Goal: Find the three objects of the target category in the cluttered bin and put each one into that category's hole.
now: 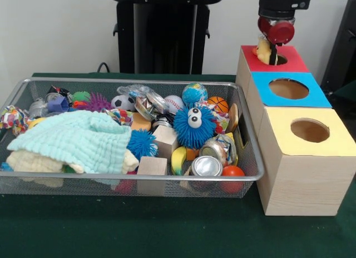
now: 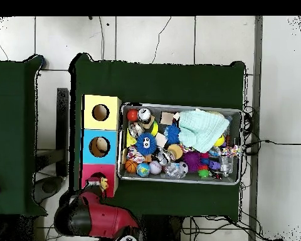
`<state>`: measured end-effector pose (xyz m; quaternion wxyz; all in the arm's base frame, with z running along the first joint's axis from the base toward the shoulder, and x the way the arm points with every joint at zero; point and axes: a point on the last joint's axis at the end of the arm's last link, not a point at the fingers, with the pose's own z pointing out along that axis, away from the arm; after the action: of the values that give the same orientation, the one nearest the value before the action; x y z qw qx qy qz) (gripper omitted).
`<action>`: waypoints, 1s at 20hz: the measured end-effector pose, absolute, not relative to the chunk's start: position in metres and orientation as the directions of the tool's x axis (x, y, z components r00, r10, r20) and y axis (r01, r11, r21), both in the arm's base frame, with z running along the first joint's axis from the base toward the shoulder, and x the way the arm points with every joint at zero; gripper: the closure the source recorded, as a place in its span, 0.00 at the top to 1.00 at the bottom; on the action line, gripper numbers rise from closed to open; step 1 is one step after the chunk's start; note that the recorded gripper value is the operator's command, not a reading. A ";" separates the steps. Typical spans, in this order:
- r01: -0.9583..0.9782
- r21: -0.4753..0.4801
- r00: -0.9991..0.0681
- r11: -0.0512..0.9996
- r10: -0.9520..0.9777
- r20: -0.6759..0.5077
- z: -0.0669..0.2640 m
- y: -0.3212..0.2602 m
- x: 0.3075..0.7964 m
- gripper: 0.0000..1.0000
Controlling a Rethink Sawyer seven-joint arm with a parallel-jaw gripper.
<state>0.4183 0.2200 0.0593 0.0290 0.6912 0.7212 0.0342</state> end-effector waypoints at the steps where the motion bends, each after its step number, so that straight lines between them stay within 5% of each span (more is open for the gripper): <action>1: 0.995 0.091 -0.040 0.039 0.999 0.004 0.059 0.220 0.418 0.00; 2: 0.994 0.110 -0.020 0.021 1.000 -0.009 0.058 0.223 0.420 1.00; 20: 0.966 0.225 0.165 -0.127 0.973 -0.159 0.056 0.250 0.418 1.00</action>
<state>0.4181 0.2495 0.0560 0.1383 0.7507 0.6459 0.0132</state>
